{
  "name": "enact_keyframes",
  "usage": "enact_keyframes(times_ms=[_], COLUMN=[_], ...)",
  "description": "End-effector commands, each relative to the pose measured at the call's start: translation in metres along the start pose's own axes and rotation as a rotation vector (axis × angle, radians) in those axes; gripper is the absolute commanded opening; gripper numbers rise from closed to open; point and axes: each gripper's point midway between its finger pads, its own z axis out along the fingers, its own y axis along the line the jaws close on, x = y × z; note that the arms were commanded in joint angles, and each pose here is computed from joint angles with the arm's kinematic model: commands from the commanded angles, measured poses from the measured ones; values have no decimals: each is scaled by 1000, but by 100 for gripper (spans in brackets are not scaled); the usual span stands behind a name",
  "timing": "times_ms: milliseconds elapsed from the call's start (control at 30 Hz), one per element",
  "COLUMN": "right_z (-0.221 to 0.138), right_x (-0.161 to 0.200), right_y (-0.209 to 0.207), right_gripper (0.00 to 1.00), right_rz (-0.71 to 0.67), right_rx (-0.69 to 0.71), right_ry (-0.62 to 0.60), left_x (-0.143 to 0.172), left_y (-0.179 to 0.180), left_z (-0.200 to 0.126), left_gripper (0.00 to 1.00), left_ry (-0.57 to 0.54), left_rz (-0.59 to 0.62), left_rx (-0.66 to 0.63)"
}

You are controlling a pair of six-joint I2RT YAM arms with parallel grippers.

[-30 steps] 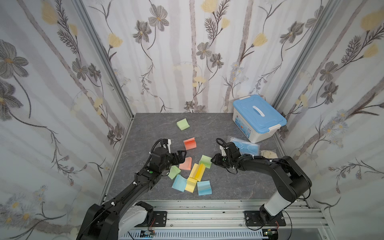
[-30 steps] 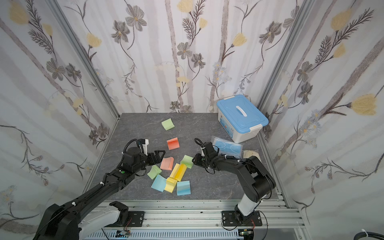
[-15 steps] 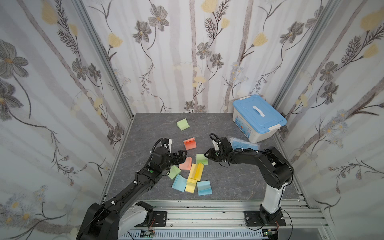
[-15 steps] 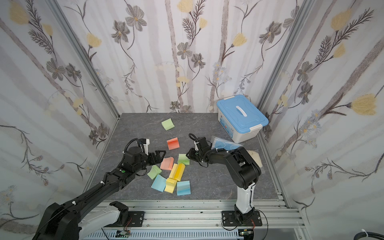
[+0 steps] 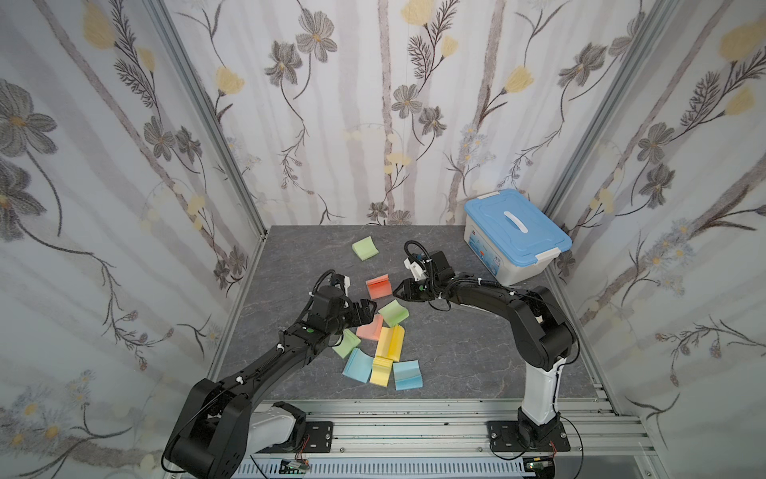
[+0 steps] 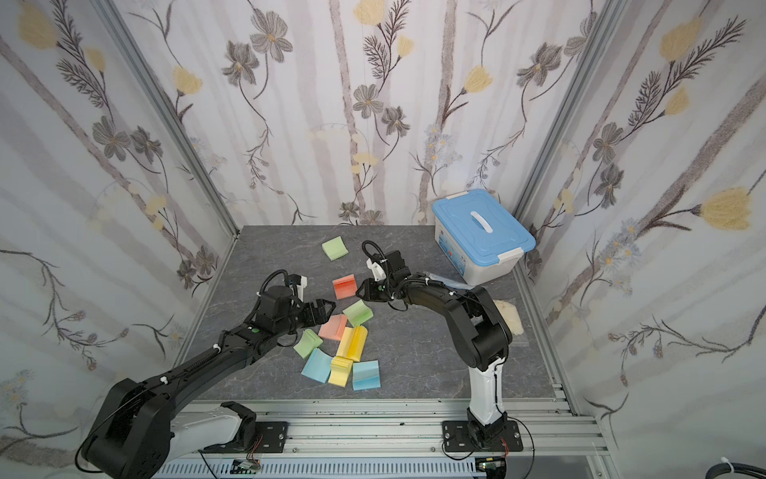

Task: Tear off pages from different memo pads
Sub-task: Move the memo pad to the center of the board, then pick up the memo pad from the center of the board.

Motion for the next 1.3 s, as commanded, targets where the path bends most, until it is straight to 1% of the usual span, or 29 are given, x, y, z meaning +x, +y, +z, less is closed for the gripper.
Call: enact_keyframes(times_ms=[0,167,333,367,400,533,700,867,1167,1200,1267], right_z=[-28,-58,-68,-76,-77,-74,-71,-68,-67,-59,-58], right_x=[12,28,43,39,39,40,43,44,43,50,50], right_y=[-10,-20,-37,-34,-36,-33,-36,-37,-35,-42,-42], right_gripper=[42,43,43,43,43,44,44,44,45,45,45], right_rz=[-126,-203,-255,-266,-266,-261,-253,-243,-239,-229,-228], right_rx=[113,195,264,268,274,247,247,244,235,243,242], right_ry=[31,6,-18,-51,-61,-68,-58,-51,-50,-22,-19], left_x=[2,12,27,30,32,35,39,43,51,52,53], left_y=[-10,-15,-9,-8,-8,-9,-9,-12,-15,-15,-16], left_z=[5,27,53,58,62,74,85,94,102,102,103], left_gripper=[90,85,76,74,73,68,67,64,62,62,62], left_ry=[47,143,253,269,283,317,342,367,396,399,399], left_rz=[39,105,152,158,166,206,237,247,265,265,266], left_rx=[33,5,-53,-61,-68,-105,-131,-128,-124,-123,-120])
